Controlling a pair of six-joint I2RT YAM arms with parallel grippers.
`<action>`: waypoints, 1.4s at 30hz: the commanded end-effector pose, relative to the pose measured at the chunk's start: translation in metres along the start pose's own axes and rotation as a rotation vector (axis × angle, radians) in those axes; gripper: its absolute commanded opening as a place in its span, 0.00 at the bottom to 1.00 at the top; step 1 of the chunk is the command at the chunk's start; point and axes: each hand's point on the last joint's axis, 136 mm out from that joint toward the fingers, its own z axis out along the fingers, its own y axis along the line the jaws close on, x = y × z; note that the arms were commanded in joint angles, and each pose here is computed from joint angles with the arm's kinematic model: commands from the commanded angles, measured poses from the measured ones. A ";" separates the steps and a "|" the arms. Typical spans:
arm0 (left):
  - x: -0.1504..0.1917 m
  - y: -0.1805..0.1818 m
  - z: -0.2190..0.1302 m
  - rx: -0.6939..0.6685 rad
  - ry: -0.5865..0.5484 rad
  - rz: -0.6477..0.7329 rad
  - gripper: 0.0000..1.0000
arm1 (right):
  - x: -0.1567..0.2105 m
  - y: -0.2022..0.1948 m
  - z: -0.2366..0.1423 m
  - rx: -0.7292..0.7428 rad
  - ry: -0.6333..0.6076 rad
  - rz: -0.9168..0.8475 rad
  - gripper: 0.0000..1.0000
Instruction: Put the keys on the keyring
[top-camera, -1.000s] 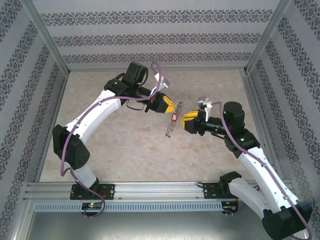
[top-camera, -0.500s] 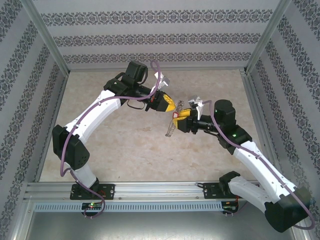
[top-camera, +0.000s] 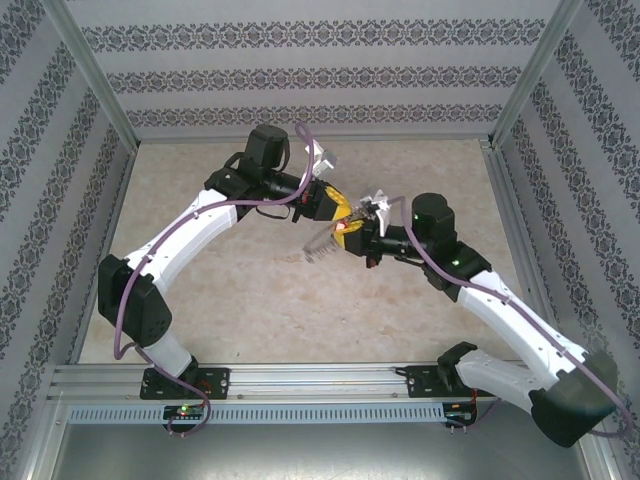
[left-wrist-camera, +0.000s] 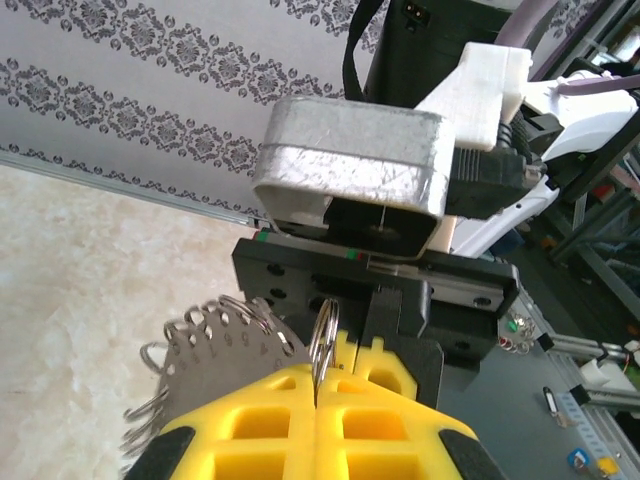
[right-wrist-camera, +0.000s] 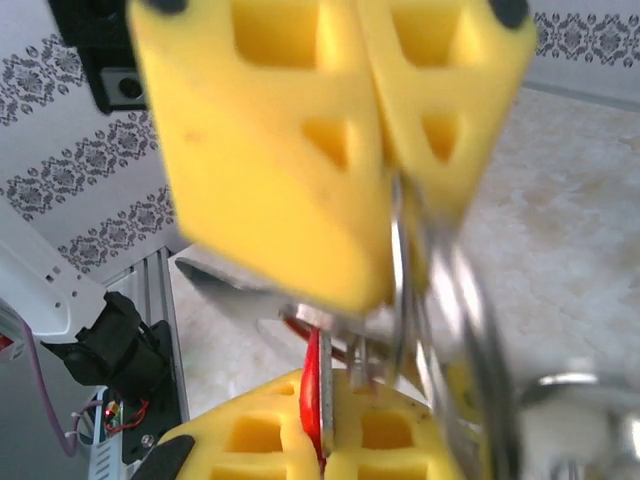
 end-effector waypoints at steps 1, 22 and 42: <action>-0.022 -0.004 -0.002 -0.018 -0.067 0.085 0.00 | -0.013 0.004 0.014 -0.022 0.004 -0.039 0.00; -0.016 0.003 -0.004 -0.070 -0.108 0.067 0.00 | -0.018 -0.021 -0.014 0.066 -0.088 0.043 0.00; -0.009 0.015 0.002 -0.079 -0.135 0.025 0.00 | -0.029 -0.022 -0.015 0.056 -0.103 0.046 0.00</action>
